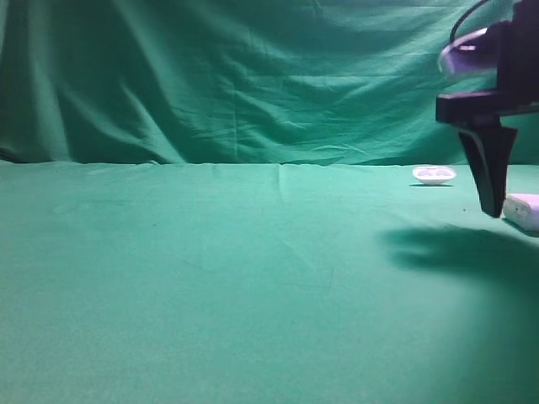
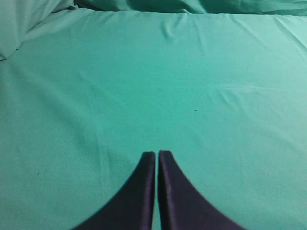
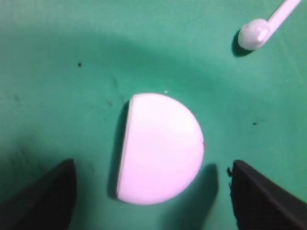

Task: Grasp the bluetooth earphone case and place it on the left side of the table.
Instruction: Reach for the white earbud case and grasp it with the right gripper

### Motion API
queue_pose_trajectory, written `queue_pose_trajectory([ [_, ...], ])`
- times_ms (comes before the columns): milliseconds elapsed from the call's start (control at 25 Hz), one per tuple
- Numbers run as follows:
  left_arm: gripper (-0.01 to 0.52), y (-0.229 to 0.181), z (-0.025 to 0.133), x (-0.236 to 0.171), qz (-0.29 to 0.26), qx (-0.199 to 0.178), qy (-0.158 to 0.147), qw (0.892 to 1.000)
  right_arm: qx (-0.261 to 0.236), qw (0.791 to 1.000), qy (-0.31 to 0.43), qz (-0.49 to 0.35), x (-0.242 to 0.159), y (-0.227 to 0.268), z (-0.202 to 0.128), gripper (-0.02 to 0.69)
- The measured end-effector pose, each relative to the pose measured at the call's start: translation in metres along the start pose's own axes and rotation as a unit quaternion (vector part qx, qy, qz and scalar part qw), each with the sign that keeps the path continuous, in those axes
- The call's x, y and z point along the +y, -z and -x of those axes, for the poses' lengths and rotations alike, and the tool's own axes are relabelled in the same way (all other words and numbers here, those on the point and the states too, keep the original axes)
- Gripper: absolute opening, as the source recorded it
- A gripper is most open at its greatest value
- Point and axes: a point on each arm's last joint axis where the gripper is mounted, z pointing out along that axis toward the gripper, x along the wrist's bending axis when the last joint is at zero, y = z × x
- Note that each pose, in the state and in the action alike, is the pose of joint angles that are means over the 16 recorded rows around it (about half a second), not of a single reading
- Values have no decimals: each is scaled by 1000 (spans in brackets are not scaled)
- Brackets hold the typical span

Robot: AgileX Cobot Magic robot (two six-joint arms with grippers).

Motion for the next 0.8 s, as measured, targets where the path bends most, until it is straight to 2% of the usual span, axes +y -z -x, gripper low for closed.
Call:
queue_pose_trajectory([
  [520, 0, 0, 0, 0, 0, 0, 0, 1000, 32, 999, 20, 1, 14, 15, -3, 341],
  [800, 0, 0, 0, 0, 0, 0, 0, 1000, 57, 995, 65, 59, 42, 62, -37, 325],
])
